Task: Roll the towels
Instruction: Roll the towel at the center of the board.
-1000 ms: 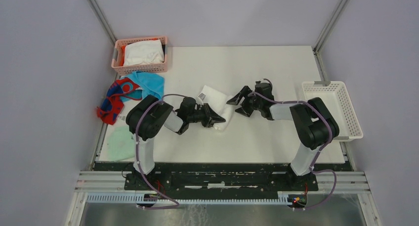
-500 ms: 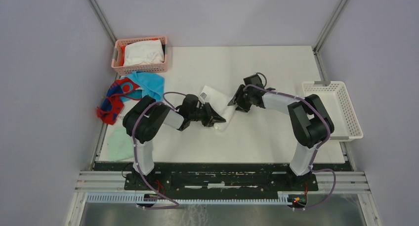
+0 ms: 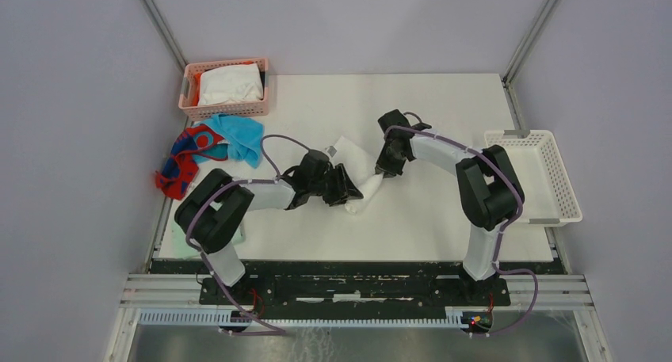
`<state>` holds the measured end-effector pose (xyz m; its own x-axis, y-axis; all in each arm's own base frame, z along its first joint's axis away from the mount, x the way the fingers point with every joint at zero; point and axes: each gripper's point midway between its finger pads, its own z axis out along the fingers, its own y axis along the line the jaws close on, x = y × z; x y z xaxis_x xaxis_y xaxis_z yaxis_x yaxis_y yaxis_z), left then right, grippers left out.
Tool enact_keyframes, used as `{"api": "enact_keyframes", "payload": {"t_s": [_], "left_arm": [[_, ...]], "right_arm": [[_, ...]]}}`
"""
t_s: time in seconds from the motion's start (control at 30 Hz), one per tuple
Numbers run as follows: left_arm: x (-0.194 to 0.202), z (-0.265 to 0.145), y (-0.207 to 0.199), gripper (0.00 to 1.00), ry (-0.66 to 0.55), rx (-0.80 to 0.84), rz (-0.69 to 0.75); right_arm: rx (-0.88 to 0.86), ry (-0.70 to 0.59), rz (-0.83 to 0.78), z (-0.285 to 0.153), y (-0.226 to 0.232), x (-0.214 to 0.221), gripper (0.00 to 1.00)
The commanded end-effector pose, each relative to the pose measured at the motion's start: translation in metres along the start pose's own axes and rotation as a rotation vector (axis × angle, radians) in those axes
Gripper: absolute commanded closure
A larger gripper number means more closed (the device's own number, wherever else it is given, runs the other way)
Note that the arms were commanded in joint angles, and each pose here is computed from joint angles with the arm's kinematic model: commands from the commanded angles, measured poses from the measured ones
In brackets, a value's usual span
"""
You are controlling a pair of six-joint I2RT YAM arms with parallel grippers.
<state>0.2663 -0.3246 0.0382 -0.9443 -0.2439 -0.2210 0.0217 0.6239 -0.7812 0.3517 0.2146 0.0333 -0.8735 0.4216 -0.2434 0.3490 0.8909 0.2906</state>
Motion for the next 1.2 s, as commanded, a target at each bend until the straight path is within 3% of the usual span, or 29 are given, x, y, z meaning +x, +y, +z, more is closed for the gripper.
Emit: {"api": "enact_keyframes", "payload": {"t_s": [0.0, 0.23, 0.53, 1.0, 1.17], "left_arm": [[-0.012, -0.023, -0.006, 0.47, -0.128, -0.201, 0.27], [-0.006, -0.039, -0.055, 0.35, -0.384, -0.461, 0.749], [0.008, -0.007, -0.083, 0.33, -0.511, -0.674, 1.148], [0.018, 0.042, -0.056, 0.34, -0.452, -0.771, 1.373], [0.024, 0.054, -0.028, 0.44, -0.371, -0.793, 1.375]], "right_arm": [[0.157, 0.016, -0.041, -0.006, -0.029, -0.001, 0.9], [0.192, 0.08, -0.042, -0.004, -0.036, 0.011, 0.9], [0.2, 0.123, -0.041, -0.003, -0.039, 0.019, 0.9], [0.18, 0.148, -0.038, 0.001, -0.035, 0.023, 0.9], [0.168, 0.149, -0.042, 0.001, -0.035, 0.024, 0.9]]}}
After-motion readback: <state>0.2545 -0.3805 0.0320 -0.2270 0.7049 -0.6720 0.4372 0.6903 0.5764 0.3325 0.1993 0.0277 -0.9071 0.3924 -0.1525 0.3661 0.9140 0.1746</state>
